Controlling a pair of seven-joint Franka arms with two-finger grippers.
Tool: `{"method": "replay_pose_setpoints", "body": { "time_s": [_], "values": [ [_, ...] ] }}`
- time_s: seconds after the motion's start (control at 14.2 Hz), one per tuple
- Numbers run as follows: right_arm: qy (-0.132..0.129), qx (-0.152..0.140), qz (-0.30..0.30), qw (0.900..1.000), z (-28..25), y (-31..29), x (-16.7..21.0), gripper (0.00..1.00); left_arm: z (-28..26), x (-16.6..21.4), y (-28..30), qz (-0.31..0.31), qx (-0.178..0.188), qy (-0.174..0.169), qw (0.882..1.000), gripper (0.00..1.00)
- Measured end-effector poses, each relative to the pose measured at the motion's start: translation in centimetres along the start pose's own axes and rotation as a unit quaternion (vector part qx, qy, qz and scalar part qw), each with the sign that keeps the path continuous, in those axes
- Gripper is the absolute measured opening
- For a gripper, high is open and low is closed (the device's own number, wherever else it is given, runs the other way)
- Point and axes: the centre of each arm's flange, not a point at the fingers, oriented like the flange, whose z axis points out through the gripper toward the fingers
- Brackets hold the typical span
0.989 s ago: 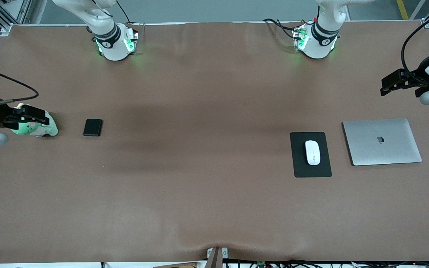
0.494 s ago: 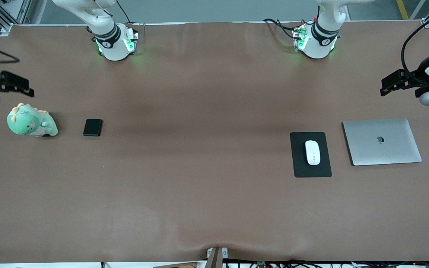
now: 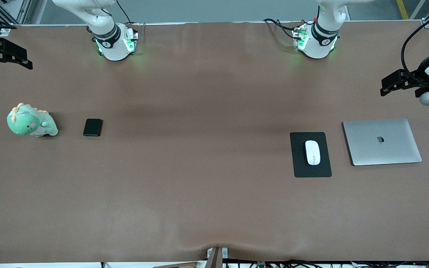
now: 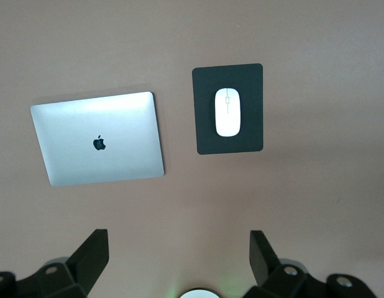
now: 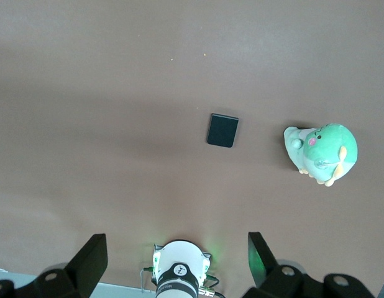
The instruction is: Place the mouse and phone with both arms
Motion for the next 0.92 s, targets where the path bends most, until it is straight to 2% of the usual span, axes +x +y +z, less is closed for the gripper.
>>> {"method": "replay_pose_setpoints", "body": {
  "time_s": [0.14,0.35,0.92],
  "values": [
    [0.002,0.0,0.003,1.0,0.7,0.3,-0.1,1.0,0.0,0.0,0.0,0.0,0.0,0.0,1.0,1.0],
    [0.022,-0.002,0.008,1.0,1.2,0.5,-1.0,1.0,0.0,0.0,0.0,0.0,0.0,0.0,1.0,1.0],
    [0.03,0.002,0.027,0.999,1.3,2.5,-1.7,1.0,0.0,0.0,0.0,0.0,0.0,0.0,1.0,1.0]
  ]
}}
